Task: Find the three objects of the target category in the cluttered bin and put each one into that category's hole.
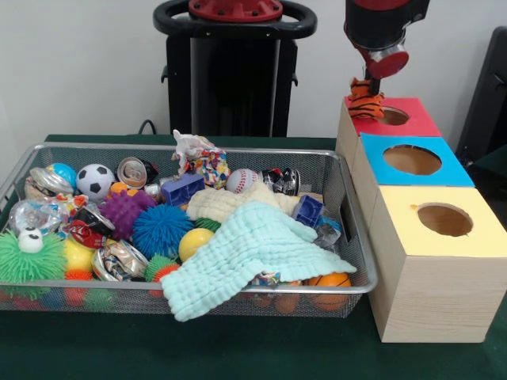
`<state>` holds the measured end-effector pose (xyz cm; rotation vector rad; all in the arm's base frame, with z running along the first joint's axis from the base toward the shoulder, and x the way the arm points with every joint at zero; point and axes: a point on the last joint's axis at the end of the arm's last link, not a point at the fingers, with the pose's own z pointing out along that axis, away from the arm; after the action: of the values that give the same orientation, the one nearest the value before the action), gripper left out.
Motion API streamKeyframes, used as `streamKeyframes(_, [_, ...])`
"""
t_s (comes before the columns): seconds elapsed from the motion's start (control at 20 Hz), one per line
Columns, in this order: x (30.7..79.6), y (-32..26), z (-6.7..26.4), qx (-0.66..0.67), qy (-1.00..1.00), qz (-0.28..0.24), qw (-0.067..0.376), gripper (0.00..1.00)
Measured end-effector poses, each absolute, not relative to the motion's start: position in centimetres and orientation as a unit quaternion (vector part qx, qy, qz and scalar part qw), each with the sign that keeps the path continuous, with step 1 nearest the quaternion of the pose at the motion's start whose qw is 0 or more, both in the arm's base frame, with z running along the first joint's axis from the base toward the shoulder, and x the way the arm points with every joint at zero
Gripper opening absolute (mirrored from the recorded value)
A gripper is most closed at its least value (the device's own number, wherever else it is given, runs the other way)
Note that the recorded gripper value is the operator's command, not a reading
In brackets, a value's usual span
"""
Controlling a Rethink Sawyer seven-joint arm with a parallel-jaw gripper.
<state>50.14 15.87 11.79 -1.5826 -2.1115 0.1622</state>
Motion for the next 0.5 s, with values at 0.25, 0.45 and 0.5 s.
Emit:
streamKeyframes(0.25, [50.44, 15.88, 11.68, -0.580, -0.775, 0.059, 0.245, 0.00])
streamKeyframes(0.45, [50.60, 15.89, 11.73, -0.579, -0.776, 0.058, 0.243, 0.00])
streamKeyframes(0.5, [50.70, 15.91, 11.76, -0.579, -0.776, 0.058, 0.243, 0.00])
